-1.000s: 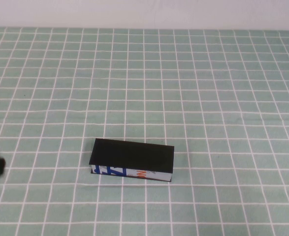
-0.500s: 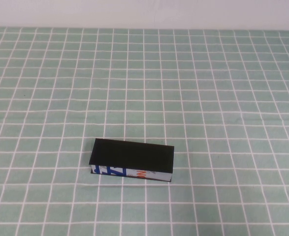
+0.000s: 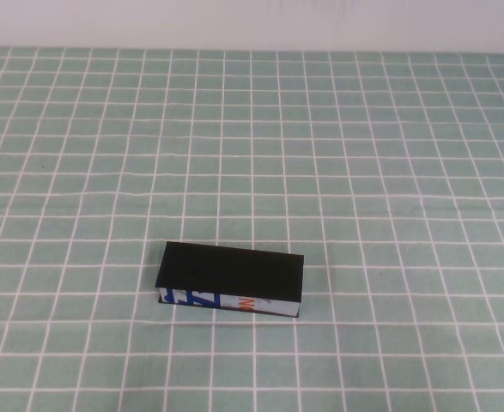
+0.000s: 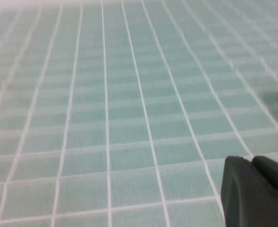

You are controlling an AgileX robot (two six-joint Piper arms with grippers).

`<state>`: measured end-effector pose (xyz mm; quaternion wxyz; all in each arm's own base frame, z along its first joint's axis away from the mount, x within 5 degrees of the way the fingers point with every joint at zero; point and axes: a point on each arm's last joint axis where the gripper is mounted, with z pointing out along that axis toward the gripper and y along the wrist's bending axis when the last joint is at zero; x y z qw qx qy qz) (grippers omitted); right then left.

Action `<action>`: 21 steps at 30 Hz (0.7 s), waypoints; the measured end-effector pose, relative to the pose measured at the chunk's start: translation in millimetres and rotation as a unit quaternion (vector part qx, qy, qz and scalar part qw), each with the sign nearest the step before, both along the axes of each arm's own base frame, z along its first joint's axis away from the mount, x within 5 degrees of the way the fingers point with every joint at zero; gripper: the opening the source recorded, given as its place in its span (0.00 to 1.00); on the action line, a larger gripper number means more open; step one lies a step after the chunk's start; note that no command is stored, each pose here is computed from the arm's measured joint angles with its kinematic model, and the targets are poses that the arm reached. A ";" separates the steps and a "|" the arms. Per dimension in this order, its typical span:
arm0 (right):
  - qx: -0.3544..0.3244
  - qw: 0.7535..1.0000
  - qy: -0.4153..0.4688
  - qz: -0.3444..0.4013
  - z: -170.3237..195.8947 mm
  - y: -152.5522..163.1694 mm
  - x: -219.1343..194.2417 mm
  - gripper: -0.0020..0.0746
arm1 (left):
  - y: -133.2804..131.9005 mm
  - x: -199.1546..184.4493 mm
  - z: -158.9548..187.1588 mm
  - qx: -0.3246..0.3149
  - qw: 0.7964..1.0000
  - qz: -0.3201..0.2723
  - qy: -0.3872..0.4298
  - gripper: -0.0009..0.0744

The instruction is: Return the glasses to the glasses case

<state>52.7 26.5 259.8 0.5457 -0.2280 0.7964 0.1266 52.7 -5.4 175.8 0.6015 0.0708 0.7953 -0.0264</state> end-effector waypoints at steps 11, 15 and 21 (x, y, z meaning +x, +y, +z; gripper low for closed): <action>0.000 1.000 0.000 0.000 0.0 0.0 0.0 0.01 | -0.2 -0.3 -1.6 -0.013 1.000 0.003 0.008 0.01; 0.000 1.000 0.000 0.000 0.0 0.0 0.0 0.01 | -0.2 -0.3 -1.6 -0.013 1.000 0.003 0.008 0.01; 0.000 1.000 0.000 0.000 0.0 0.0 0.0 0.01 | -0.2 -0.3 -1.6 -0.014 1.000 0.003 0.008 0.01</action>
